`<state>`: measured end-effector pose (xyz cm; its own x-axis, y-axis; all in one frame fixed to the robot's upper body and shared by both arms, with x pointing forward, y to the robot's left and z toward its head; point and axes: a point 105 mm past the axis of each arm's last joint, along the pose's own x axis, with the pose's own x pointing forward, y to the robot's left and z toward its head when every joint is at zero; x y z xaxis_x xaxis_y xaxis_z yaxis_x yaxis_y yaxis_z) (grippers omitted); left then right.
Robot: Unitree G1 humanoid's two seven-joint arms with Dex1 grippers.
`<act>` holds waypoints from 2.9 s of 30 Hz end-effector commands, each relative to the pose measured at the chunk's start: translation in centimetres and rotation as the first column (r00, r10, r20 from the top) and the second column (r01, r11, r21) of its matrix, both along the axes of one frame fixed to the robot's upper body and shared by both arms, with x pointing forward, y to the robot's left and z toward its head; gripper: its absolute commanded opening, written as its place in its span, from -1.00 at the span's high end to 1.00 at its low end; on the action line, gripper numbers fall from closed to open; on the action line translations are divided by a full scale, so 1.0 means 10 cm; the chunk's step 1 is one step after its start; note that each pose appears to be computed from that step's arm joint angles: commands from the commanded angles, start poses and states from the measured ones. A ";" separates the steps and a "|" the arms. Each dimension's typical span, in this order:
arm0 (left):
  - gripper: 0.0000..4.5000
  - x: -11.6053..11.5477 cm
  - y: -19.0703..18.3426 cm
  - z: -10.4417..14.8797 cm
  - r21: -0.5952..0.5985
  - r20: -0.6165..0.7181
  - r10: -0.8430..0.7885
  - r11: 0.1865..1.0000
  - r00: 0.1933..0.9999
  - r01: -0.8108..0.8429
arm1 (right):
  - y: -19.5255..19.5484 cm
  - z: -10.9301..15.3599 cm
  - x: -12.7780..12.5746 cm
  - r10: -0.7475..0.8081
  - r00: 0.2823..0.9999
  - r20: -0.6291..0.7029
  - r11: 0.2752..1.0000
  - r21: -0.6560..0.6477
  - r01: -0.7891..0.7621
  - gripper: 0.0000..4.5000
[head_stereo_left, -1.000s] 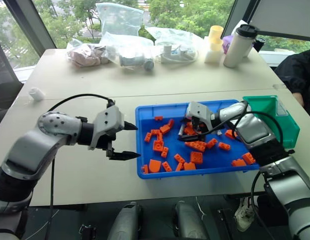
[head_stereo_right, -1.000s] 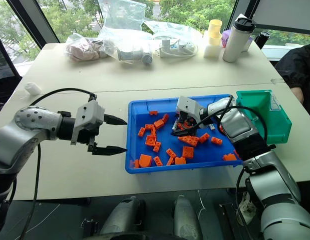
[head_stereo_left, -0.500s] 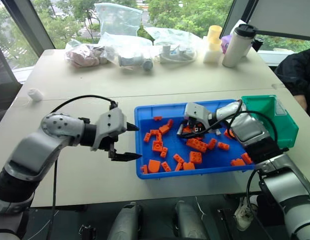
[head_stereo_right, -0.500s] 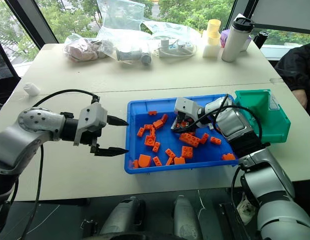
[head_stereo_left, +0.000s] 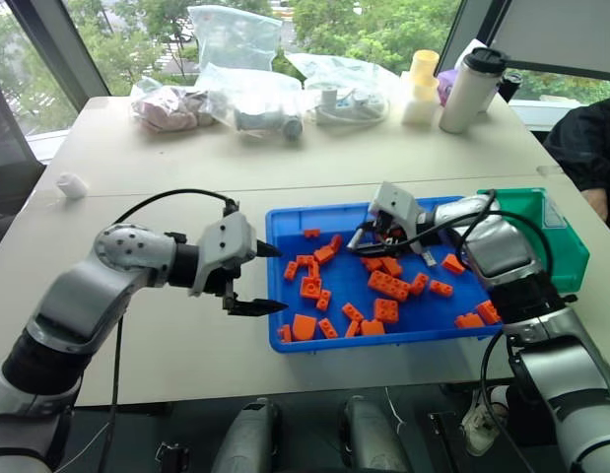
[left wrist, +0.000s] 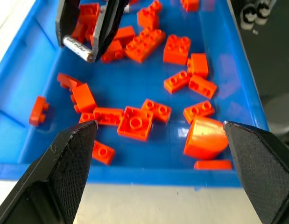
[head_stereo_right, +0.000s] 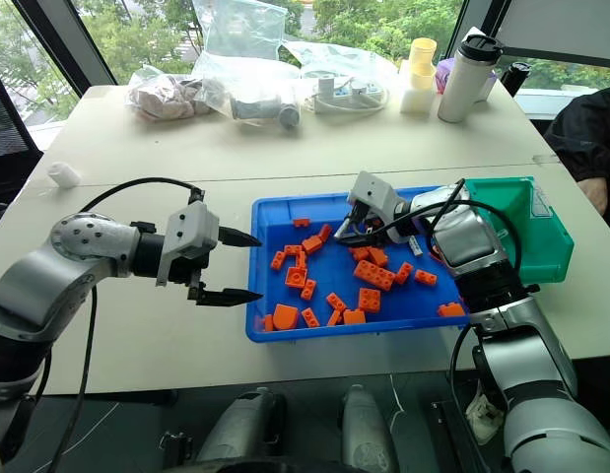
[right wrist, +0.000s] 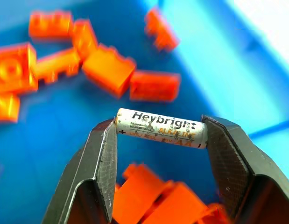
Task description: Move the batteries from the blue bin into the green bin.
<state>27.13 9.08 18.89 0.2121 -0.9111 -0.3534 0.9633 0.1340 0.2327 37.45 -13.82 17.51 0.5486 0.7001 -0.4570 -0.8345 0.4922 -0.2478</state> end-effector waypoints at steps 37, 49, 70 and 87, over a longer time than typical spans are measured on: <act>-1.00 0.35 -0.63 0.37 -0.283 0.102 -0.114 0.949 0.988 0.139 | -1.84 0.78 -0.33 -0.813 0.551 0.189 0.583 0.264 0.769 -0.99; -1.00 0.12 -0.17 0.10 0.003 0.122 -0.084 0.996 0.989 0.084 | -0.97 0.16 -0.46 -0.508 0.859 -0.062 0.861 0.010 0.509 -0.99; -1.00 0.14 -0.20 0.00 0.098 0.193 -0.078 0.993 0.978 0.060 | -0.79 -0.54 -0.33 -0.539 0.820 -0.191 0.842 -0.109 0.528 -0.16; -1.00 0.51 -0.36 0.49 -0.234 0.238 0.071 0.972 0.969 -0.014 | -1.56 0.68 -0.33 -0.753 0.657 0.033 0.642 0.250 0.724 0.99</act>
<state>32.29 5.91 21.36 0.3172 -0.9306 -0.1825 0.8890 0.2248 0.3989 34.60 -27.19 21.23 0.9166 0.1833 -0.3553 -0.2397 0.9632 -0.1216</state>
